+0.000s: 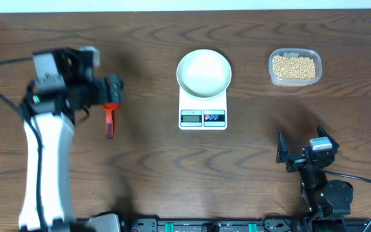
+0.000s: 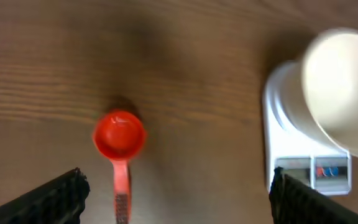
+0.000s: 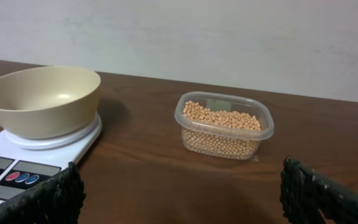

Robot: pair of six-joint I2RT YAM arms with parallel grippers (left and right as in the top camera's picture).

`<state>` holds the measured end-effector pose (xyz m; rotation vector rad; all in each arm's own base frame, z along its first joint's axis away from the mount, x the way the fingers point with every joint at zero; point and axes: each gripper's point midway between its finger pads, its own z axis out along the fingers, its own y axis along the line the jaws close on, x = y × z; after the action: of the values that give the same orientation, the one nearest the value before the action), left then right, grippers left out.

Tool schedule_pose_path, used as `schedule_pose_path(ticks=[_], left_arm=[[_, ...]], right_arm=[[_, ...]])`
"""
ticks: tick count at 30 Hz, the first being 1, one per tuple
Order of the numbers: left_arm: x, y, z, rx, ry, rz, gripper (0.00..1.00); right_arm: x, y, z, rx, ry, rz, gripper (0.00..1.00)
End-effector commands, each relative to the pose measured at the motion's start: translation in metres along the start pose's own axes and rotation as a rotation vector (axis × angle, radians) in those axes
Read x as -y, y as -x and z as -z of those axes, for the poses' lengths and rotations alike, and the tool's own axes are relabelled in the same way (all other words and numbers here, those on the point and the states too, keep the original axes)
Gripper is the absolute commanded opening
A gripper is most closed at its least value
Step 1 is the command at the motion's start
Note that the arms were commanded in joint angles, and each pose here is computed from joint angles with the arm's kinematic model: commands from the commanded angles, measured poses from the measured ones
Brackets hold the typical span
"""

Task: Scoop item into bowl and weigh 50g on scale
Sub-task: 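Reach the left gripper down and grasp the red scoop's handle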

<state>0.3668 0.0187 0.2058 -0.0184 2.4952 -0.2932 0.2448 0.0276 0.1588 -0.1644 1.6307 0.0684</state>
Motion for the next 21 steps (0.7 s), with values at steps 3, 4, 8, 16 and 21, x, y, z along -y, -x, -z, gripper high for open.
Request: schedule_pose_path(ticks=[3,4,8,16,21], left_arm=[[-0.031,0.001,-0.038,-0.059,-0.041,0.081,0.95],[-0.034,-0.002,-0.043,-0.071,-0.041,0.089,0.96],[-0.05,-0.007,-0.071,-0.105,-0.019,0.102,0.95],[-0.1,-0.035,-0.108,-0.219,0.159,0.098,0.85],[-0.112,-0.047,-0.118,-0.255,0.16,0.107,0.76]], right_arm=[[-0.001,0.0,0.0,0.001,0.005,0.006,0.99],[-0.001,0.0,0.0,0.001,0.005,0.006,0.99],[-0.001,0.0,0.0,0.001,0.005,0.006,0.99],[-0.001,0.0,0.0,0.001,0.005,0.006,0.99],[-0.001,0.0,0.0,0.001,0.005,0.006,0.99]])
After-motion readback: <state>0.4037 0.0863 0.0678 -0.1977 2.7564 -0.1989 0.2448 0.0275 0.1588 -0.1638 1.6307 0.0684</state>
